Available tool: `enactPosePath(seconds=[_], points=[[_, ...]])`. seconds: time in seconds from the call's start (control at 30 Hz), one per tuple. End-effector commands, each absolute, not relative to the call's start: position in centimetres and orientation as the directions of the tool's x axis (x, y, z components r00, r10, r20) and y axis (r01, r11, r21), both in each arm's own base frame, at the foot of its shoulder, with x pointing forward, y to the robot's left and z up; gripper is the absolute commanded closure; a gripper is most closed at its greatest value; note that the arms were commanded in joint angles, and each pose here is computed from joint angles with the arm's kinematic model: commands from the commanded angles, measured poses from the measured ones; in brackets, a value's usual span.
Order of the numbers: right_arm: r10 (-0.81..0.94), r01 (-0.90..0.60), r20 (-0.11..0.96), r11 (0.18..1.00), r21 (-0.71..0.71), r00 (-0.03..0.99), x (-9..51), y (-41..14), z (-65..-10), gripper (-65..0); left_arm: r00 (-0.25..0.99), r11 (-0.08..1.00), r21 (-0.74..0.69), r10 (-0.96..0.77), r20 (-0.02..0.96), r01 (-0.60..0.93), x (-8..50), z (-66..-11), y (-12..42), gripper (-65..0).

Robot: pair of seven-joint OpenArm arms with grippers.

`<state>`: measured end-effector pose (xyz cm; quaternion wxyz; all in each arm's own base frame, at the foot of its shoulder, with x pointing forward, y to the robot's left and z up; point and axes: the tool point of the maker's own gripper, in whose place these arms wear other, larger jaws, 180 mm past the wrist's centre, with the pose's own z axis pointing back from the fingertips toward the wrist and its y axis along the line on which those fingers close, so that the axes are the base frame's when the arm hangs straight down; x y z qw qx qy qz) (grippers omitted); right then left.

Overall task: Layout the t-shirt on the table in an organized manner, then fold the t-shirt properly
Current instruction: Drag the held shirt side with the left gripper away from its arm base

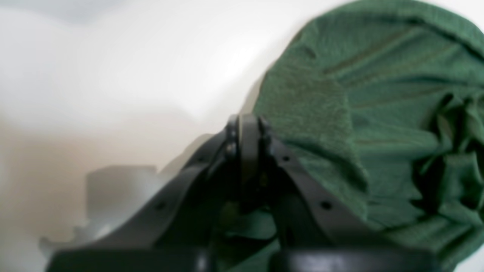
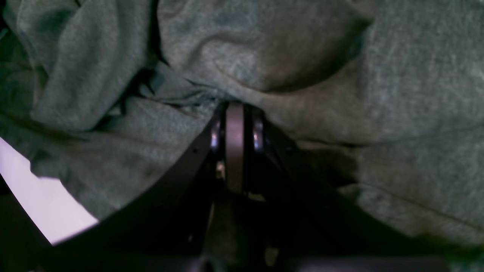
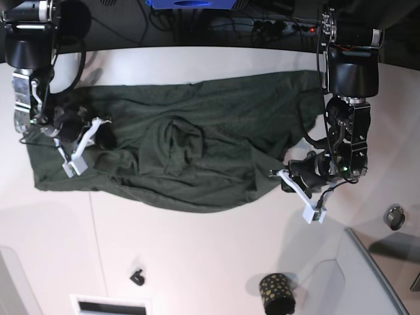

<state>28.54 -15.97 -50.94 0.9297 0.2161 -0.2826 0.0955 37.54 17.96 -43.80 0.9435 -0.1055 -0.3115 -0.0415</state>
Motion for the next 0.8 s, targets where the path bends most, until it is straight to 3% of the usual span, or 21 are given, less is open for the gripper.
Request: enactPosePath(seconds=[0.0, 0.3, 0.4, 0.57, 0.77], points=[[0.157, -0.266, 0.407, 0.937, 0.227, 0.9, 25.1, -19.5, -53.7, -0.8, 0.768, 0.974, -0.169, -0.008, 0.641, 0.15, 39.0, -42.2, 18.3, 0.0], [0.158, -0.265, 0.401, 0.937, 0.228, 0.903, 24.7, -19.5, -53.9, -0.8, 0.772, 0.975, -0.179, 0.014, 0.635, 0.13, 40.4, -42.0, 18.7, 0.0], [0.161, -0.265, 0.399, 0.939, 0.22, 0.903, 24.7, -20.0, -53.8, -0.8, 0.737, 0.977, -0.168, 0.02, 0.676, 0.127, 41.6, -41.1, 19.2, 0.0], [0.164, -0.262, 0.388, 0.941, 0.214, 0.907, 24.1, -20.5, -54.0, -0.8, 0.756, 0.992, -0.035, -0.072, 0.65, 0.124, 42.3, -41.5, 22.0, 0.0], [0.166, -0.259, 0.372, 0.942, 0.215, 0.913, 23.4, -20.6, -54.3, -0.8, 0.689, 0.973, 0.165, -0.229, 0.687, 0.158, 44.8, -39.5, 23.9, 0.0]])
